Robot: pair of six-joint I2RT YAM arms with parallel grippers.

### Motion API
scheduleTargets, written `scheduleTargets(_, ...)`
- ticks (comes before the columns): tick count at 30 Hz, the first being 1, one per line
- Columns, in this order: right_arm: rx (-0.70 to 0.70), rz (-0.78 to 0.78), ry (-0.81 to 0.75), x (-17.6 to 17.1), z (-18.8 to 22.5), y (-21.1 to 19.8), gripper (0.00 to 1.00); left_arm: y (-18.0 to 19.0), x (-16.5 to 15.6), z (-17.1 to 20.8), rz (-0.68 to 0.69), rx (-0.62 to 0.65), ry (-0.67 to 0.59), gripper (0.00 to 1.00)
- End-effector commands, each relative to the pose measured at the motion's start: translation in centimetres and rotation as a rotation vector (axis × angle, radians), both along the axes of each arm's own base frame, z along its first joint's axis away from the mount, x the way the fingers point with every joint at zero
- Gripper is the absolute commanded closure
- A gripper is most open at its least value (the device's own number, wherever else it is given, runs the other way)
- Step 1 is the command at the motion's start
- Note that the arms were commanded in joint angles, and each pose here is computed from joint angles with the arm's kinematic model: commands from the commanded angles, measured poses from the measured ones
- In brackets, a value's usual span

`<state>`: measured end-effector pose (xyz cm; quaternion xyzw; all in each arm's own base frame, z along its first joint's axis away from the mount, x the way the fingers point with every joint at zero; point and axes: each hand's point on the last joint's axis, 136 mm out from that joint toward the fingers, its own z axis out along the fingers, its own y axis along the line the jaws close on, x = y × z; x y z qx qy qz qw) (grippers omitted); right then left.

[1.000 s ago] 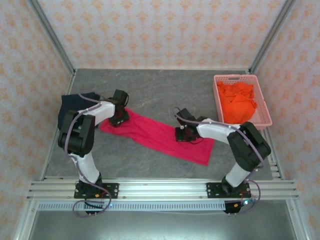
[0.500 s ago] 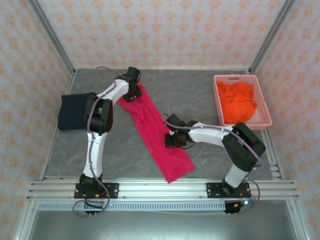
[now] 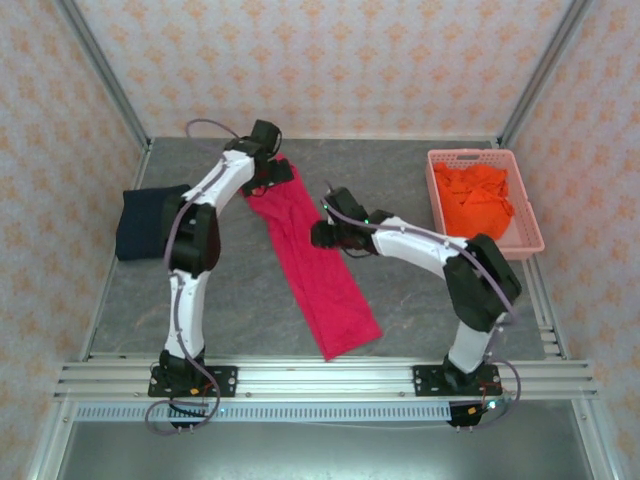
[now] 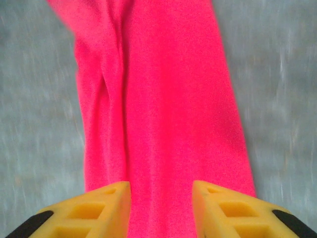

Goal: Fold and stack the t-shirts

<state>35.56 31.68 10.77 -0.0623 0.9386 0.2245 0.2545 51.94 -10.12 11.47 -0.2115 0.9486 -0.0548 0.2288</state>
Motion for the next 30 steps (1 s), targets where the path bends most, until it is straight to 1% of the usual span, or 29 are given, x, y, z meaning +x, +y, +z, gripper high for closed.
scheduleTargets(1, 0.006, -0.060, -0.114, 5.3, 0.5, 1.3, 0.61, 2.5, -2.9, 9.8, 0.062, 0.049, -0.216, 0.00)
scheduleTargets(4, 0.037, -0.032, -0.130, 8.3, 0.4, 4.2, 0.61, 4.8, -7.8, 11.0, 0.134, 0.073, -0.265, 0.00)
scheduleTargets(6, 0.048, -0.006, -0.115, 9.7, -0.5, 6.1, 0.61, 6.1, -11.2, 10.8, 0.173, 0.086, -0.281, 0.00)
scheduleTargets(9, 0.078, 0.044, -0.110, 11.4, -1.1, 8.7, 0.63, 7.1, -15.2, 9.9, 0.181, 0.086, -0.273, 0.00)
scheduleTargets(12, 0.077, 0.068, -0.098, 13.0, -2.5, 10.3, 0.65, 7.6, -18.6, 8.4, 0.179, 0.090, -0.246, 0.00)
scheduleTargets(15, 0.076, 0.061, -0.073, 14.5, -4.4, 11.1, 0.66, 8.1, -20.6, 7.0, 0.186, 0.087, -0.232, 0.00)
scheduleTargets(19, 0.048, 0.015, -0.050, 15.9, -5.9, 10.4, 0.69, 8.1, -21.3, 5.4, 0.179, 0.086, -0.199, 0.00)
scheduleTargets(22, 0.016, -0.067, -0.036, 16.9, -6.8, 8.1, 0.69, 7.5, -20.6, 4.6, 0.164, 0.073, -0.184, 0.00)
scheduleTargets(26, -0.021, -0.174, 0.012, 17.0, -7.8, 4.5, 0.71, 5.8, -17.9, 3.6, 0.128, 0.031, -0.157, 0.00)
scheduleTargets(28, -0.041, -0.209, 0.021, 16.5, -8.1, 3.3, 0.71, 4.9, -16.2, 3.1, 0.111, 0.008, -0.145, 0.00)
scheduleTargets(30, -0.026, -0.239, 0.030, 15.5, -7.9, 2.5, 0.71, 4.0, -14.2, 2.7, 0.102, -0.013, -0.139, 0.00)
